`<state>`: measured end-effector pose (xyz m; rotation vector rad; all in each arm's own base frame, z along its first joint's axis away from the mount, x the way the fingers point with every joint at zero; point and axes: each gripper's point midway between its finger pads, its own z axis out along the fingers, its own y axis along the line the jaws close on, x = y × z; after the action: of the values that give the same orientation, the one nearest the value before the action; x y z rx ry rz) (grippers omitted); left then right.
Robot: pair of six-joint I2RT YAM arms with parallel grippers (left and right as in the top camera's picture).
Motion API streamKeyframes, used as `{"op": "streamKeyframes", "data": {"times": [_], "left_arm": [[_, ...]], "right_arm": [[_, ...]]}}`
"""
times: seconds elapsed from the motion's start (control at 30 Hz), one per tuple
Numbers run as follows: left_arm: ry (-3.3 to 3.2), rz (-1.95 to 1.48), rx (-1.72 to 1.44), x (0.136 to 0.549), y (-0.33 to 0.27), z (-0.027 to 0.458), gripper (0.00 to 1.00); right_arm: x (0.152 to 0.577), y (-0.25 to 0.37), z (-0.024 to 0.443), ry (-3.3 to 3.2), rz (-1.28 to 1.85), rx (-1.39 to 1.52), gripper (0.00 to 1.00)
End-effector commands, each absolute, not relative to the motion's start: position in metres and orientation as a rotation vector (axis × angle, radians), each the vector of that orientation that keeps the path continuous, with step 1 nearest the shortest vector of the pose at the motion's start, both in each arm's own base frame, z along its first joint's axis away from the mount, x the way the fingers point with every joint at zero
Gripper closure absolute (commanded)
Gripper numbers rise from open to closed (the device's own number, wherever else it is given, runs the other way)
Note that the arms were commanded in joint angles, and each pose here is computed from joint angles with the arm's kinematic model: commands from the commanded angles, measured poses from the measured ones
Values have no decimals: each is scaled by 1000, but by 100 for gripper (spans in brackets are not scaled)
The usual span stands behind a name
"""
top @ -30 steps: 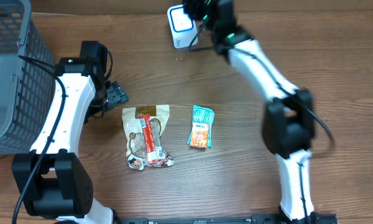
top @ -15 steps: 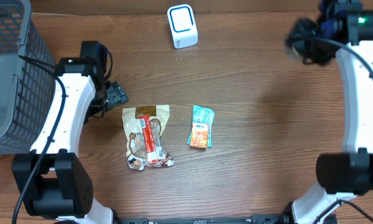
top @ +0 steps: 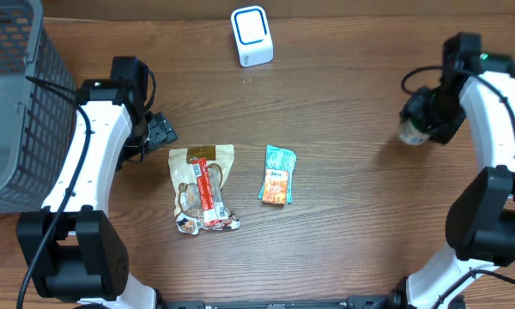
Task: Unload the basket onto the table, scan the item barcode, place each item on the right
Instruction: 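Carry the jar to the table's right side and release it, then move the right gripper over the orange Kleenex pack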
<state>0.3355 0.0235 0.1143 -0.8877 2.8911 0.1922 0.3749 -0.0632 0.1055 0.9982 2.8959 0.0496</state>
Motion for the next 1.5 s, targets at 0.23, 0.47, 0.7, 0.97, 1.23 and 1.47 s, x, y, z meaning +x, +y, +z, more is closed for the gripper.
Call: {"op": "streamKeyframes", "data": {"times": [0.23, 0.47, 0.7, 0.97, 1.23, 1.47], "left_arm": [[2871, 191, -891, 339, 25, 119, 0], [2871, 190, -891, 339, 25, 119, 0], [2870, 190, -891, 339, 25, 119, 1], [2871, 190, -891, 339, 25, 119, 0], [2871, 190, -891, 339, 25, 119, 0], [2871, 190, -891, 339, 25, 119, 0]], "right_arm": [[365, -61, 54, 2887, 55, 996, 58], [361, -60, 43, 2893, 54, 998, 0], [363, -60, 45, 2888, 56, 996, 0], [389, -63, 117, 2824, 73, 961, 0], [391, -4, 188, 2880, 369, 769, 3], [370, 72, 169, 3035, 465, 551, 32]]}}
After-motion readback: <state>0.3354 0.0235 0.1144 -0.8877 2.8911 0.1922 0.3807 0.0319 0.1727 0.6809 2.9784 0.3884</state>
